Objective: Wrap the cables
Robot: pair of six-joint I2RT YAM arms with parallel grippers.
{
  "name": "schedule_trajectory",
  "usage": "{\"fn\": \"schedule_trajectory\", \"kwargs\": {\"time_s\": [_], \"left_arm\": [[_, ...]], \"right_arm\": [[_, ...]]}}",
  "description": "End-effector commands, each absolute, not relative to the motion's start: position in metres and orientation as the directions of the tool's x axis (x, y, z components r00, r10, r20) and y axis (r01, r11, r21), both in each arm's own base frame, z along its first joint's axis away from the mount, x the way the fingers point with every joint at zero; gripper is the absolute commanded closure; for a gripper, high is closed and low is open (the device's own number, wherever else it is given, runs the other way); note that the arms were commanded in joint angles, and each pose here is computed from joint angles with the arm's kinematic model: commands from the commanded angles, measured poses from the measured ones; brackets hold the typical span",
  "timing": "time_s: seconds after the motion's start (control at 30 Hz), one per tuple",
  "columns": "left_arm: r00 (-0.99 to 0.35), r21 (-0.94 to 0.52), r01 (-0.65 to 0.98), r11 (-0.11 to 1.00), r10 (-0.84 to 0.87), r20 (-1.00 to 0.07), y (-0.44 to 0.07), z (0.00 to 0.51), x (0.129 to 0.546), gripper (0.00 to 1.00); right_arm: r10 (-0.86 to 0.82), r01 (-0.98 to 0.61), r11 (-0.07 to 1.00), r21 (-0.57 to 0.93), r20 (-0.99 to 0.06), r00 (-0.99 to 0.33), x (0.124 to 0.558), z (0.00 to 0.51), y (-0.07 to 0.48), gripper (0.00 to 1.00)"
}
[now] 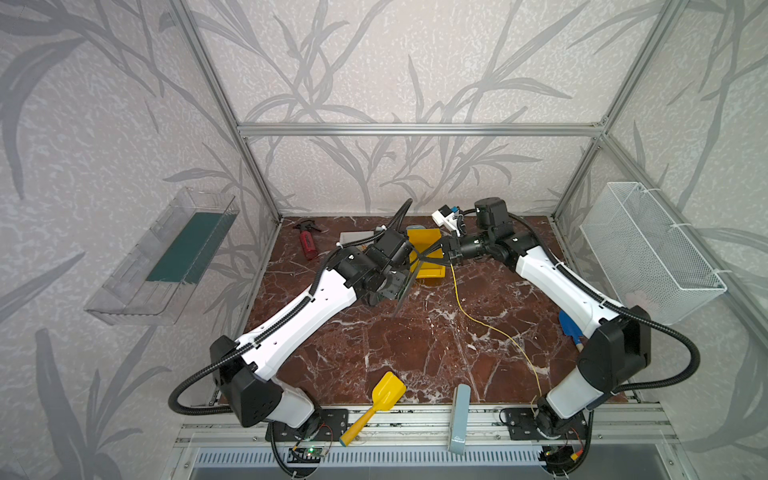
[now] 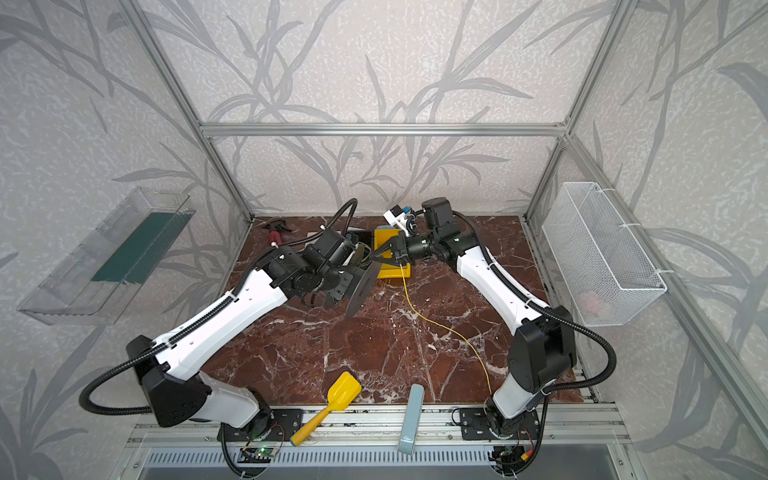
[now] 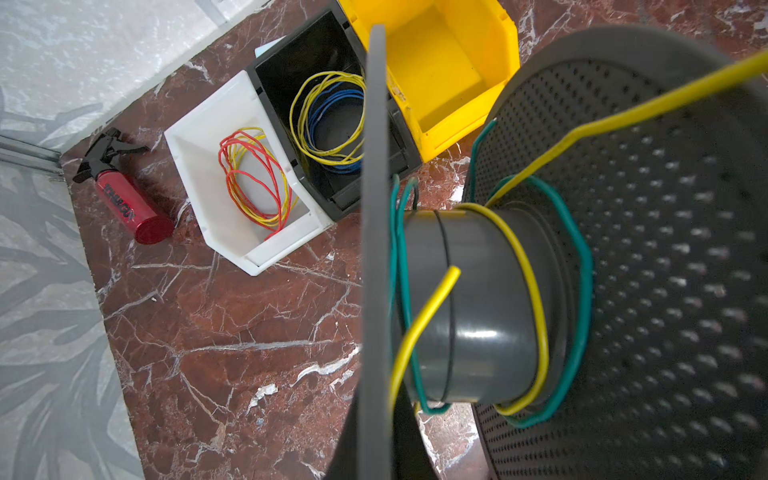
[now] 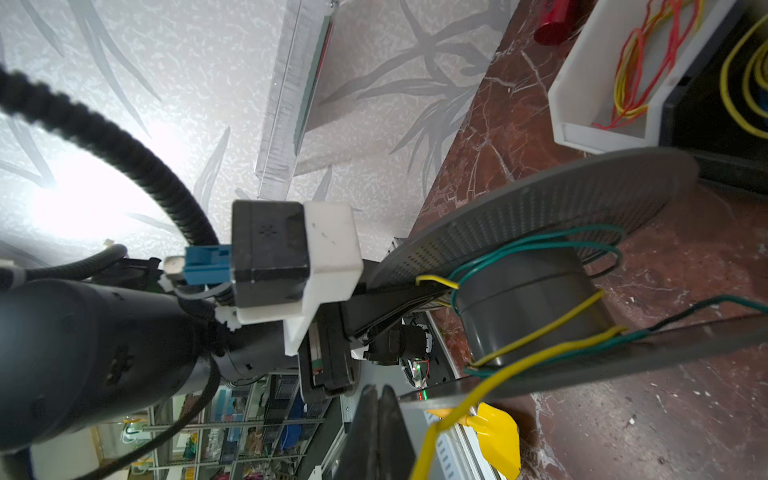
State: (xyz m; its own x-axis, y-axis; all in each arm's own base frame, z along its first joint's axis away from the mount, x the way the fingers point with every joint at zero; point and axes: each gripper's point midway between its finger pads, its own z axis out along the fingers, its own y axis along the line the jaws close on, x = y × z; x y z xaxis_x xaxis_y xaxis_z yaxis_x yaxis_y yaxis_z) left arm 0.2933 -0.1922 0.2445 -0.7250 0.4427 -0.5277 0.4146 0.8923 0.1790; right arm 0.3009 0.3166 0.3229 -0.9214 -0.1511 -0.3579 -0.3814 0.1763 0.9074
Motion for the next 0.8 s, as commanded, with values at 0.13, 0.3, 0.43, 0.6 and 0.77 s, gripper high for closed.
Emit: {"fn": "schedule_trajectory", "kwargs": {"time_s": [0.13, 0.3, 0.43, 0.6, 0.77], "left_arm": [[-0.706, 0.152, 0.41, 0.899, 0.419, -0.571, -0.182, 0.25, 0.281, 1.0], [-0.709, 0.206, 0.359, 0.91, 0.409, -0.574, -0.169, 0.254, 0.285, 1.0], [-0.701, 0.219, 0.296, 0.93, 0.368, -0.611, -0.164, 0.263, 0.293, 1.0], [-0.695, 0.237, 0.226, 0.945, 0.327, -0.64, -0.154, 0.268, 0.301, 1.0], [-0.689, 0.192, 0.176, 0.965, 0.261, -0.676, -0.151, 0.275, 0.309, 1.0]], "right_arm": [[-0.184, -0.419, 0.078, 0.905, -0.4, -0.898, 0.272, 0.35, 0.315, 0.76], [-0.199, -0.418, 0.096, 0.904, -0.394, -0.897, 0.259, 0.348, 0.313, 0.59], [-0.241, -0.422, 0.078, 0.903, -0.394, -0.887, 0.235, 0.349, 0.313, 0.49], [-0.276, -0.432, 0.107, 0.896, -0.391, -0.878, 0.212, 0.34, 0.303, 0.45], [-0.303, -0.423, 0.097, 0.901, -0.379, -0.875, 0.196, 0.328, 0.308, 0.45]]}}
